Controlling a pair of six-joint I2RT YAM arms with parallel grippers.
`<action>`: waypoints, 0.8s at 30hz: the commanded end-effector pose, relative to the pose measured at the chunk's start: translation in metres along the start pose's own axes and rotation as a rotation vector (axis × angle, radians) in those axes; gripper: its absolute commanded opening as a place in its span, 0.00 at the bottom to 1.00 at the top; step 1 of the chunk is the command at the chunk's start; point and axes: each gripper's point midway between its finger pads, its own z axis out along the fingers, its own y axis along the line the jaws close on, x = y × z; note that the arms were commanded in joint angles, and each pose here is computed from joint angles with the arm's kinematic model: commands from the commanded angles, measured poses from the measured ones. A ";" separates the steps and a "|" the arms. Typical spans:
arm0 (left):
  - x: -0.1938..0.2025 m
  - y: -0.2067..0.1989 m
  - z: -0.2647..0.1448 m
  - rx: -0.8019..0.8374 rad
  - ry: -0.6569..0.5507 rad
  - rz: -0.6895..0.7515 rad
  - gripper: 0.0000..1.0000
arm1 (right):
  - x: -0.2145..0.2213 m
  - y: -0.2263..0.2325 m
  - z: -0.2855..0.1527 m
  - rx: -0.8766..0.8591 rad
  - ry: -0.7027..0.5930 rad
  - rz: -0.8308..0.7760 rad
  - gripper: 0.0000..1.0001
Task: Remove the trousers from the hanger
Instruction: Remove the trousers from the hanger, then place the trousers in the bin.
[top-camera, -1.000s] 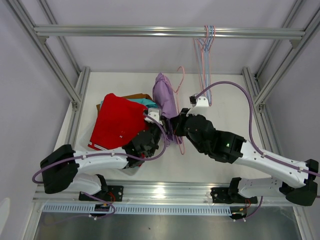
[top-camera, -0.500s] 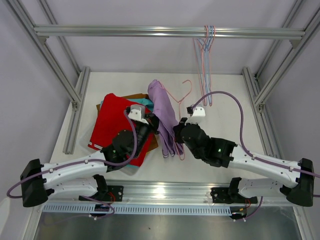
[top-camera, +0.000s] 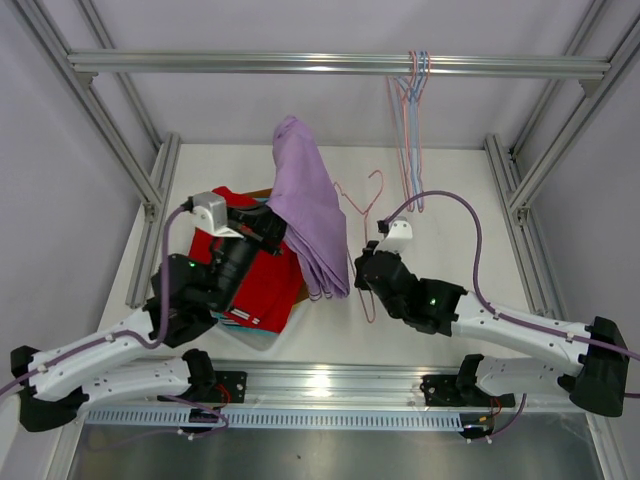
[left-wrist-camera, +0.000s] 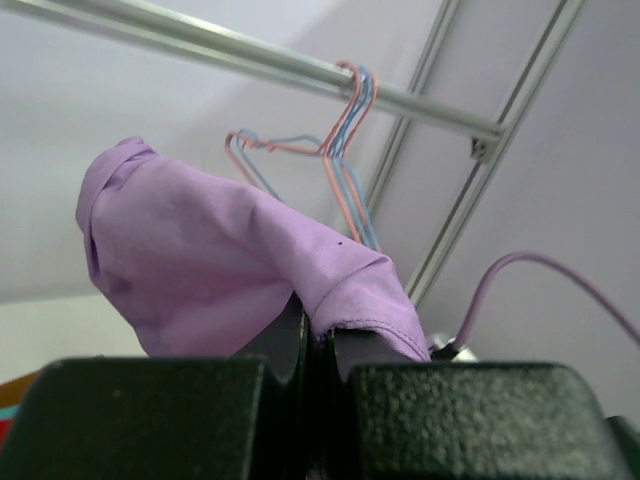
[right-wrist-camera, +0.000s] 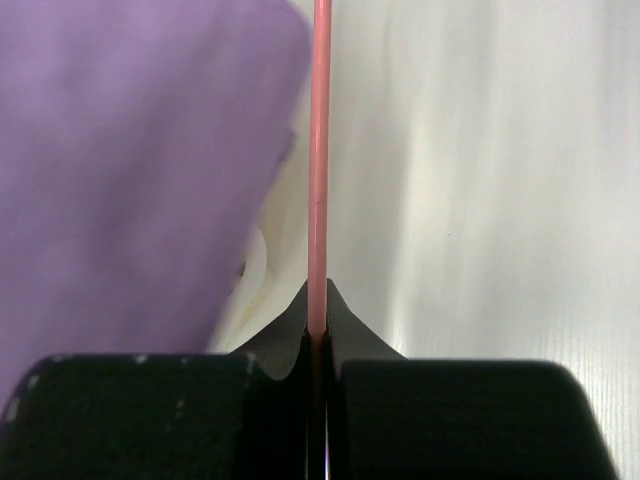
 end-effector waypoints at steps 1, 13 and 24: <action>-0.084 -0.016 -0.014 0.104 -0.163 -0.073 0.01 | -0.007 -0.001 0.005 0.008 -0.038 0.062 0.00; -0.162 -0.011 -0.076 0.254 -0.288 -0.096 0.01 | 0.004 -0.020 0.010 0.044 -0.021 0.056 0.00; -0.206 0.024 -0.132 0.245 -0.392 -0.101 0.01 | 0.016 -0.032 0.017 0.069 0.002 0.047 0.00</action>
